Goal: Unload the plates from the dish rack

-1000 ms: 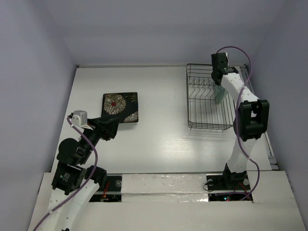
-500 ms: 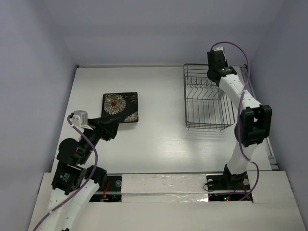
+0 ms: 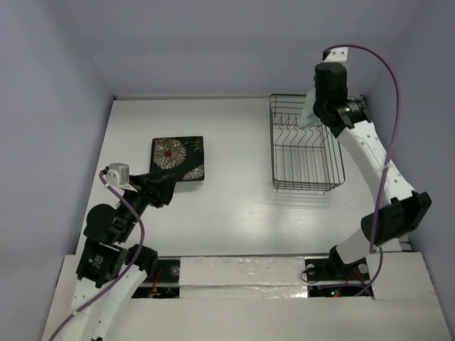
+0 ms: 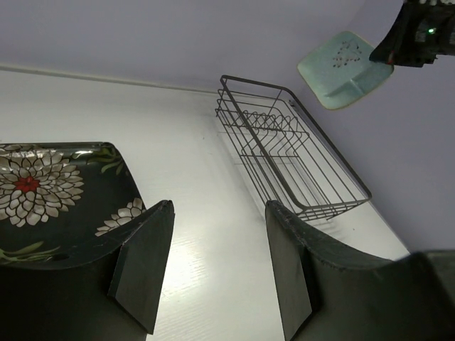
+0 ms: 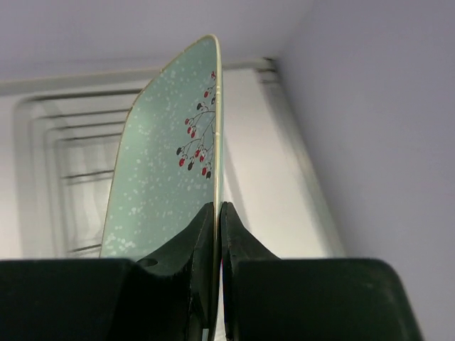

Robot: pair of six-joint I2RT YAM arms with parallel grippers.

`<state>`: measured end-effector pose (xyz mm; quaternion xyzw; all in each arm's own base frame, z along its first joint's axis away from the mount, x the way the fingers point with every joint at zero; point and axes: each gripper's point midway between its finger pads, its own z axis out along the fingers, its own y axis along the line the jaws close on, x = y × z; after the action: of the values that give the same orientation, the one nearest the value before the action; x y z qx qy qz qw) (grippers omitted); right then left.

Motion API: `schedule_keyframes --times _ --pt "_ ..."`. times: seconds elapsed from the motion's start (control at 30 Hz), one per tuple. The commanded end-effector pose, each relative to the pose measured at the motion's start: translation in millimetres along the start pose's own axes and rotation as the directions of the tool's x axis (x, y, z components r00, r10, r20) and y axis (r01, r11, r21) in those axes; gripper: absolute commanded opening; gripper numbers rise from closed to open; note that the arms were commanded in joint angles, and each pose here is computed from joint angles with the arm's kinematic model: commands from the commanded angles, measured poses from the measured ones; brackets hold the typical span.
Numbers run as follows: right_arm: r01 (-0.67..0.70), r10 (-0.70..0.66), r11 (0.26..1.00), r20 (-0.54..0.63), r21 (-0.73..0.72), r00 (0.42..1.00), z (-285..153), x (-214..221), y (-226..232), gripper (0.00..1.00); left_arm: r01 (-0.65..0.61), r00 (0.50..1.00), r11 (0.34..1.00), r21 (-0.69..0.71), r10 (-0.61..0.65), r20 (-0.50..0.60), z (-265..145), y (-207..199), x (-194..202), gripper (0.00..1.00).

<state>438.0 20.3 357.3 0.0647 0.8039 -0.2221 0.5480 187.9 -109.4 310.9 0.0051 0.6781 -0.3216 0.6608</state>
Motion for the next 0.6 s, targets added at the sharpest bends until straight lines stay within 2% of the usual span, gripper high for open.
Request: schedule_keyframes --times 0.0,0.03,0.1,0.13,0.17,0.2,0.23,0.27,0.3,0.33,0.43,0.47,0.57 --pt "-0.306 0.352 0.907 0.119 -0.289 0.929 -57 -50 40 0.00 -0.005 1.000 1.000 0.021 0.005 0.030 2 -5 -8 0.51" --pt "-0.321 0.381 0.870 0.097 -0.374 0.920 -66 -48 57 0.00 -0.005 1.000 1.000 0.018 0.005 0.030 2 -4 -8 0.51" --pt "-0.414 0.508 0.758 0.058 -0.504 0.860 -81 -55 85 0.00 -0.005 0.999 1.000 0.010 0.004 0.032 2 -3 -8 0.51" --pt "-0.413 0.506 0.698 -0.006 -0.585 0.863 -93 -36 110 0.00 -0.006 0.999 1.000 0.000 0.006 0.039 2 -1 -10 0.51" --pt "-0.476 0.567 0.612 -0.068 -0.632 0.821 -102 -34 126 0.00 -0.004 0.999 1.000 -0.004 0.004 0.037 2 0 -9 0.51" --pt "-0.493 0.633 0.515 -0.077 -0.701 0.771 -114 -47 138 0.00 -0.005 0.999 1.000 -0.003 0.005 0.039 2 0 -9 0.51" --pt "-0.493 0.639 0.435 -0.128 -0.754 0.759 -128 -43 158 0.00 -0.003 0.999 1.000 -0.007 0.004 0.037 3 1 -8 0.51" --pt "-0.552 0.648 0.375 -0.216 -0.745 0.731 -126 -21 176 0.00 -0.003 0.999 1.000 -0.007 0.004 0.035 3 1 -8 0.51" --pt "-0.559 0.686 0.301 -0.232 -0.773 0.690 -133 -30 184 0.00 -0.006 0.999 1.000 -0.017 0.006 0.038 4 3 -9 0.51" --pt "-0.590 0.680 0.252 -0.293 -0.767 0.672 -137 -18 204 0.00 -0.004 0.999 1.000 -0.018 0.004 0.036 4 3 -9 0.51" --pt "-0.630 0.691 0.205 -0.345 -0.749 0.636 -135 -2 234 0.00 -0.004 0.999 1.000 -0.030 0.005 0.033 5 6 -8 0.51" --pt "-0.648 0.674 0.197 -0.378 -0.736 0.634 -138 10 254 0.00 -0.004 0.999 1.000 -0.030 0.005 0.033 6 6 -8 0.51" --pt "-0.691 0.698 0.190 -0.399 -0.697 0.595 -138 23 274 0.00 -0.004 1.000 0.999 -0.041 0.005 0.028 7 9 -7 0.51"
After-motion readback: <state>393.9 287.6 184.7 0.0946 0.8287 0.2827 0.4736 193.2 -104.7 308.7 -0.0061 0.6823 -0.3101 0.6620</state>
